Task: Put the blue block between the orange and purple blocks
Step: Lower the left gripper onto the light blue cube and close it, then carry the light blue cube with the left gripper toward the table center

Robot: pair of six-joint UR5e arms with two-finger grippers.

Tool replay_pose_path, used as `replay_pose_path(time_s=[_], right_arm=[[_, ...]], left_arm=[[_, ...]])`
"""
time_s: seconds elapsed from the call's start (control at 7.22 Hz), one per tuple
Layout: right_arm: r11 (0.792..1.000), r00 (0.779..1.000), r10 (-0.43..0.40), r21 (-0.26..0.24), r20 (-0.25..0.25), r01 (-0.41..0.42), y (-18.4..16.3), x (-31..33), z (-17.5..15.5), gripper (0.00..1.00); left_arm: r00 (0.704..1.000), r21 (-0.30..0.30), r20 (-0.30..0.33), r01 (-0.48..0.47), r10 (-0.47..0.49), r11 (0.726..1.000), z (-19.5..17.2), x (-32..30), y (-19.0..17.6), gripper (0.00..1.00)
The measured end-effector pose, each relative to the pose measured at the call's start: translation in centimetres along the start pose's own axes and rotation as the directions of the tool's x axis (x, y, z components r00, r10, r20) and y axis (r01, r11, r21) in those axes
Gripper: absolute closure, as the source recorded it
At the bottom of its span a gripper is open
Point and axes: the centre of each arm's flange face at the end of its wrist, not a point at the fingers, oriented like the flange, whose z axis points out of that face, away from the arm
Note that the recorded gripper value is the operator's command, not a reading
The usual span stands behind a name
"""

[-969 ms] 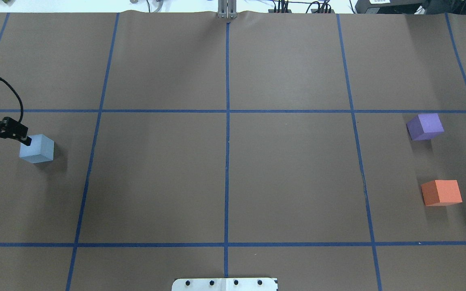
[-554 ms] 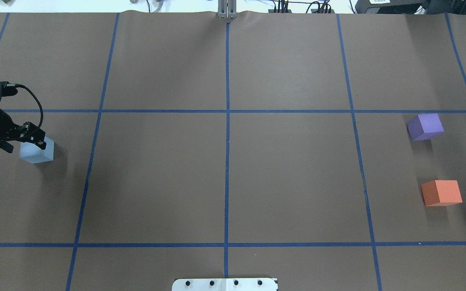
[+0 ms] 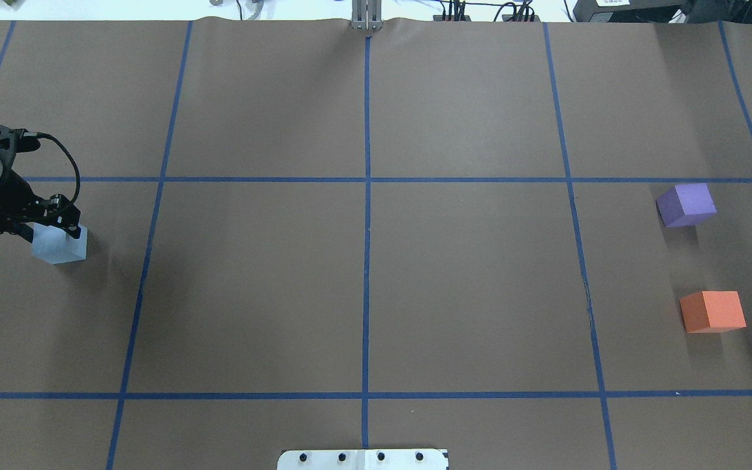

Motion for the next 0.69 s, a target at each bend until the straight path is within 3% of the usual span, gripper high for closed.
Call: replay_pose_path(time_s=[0.42,0.69], right_arm=[[1.000,1.000,-0.006,0.003,0.003,0.006,0.0,-0.2,-0.1,0.00],[1.000,0.999,-0.009,-0.002,0.033,0.009,0.1,-0.7,-0.3,0.00]], left_arm=[[0.999,0.021,-0.039,-0.014,0.015,1.000,-2.7,3.7,-0.8,1.00],[0.996,0.052,-0.086,0.035,-0.031,0.998,-9.0,13.9,-1.6,1.00]])
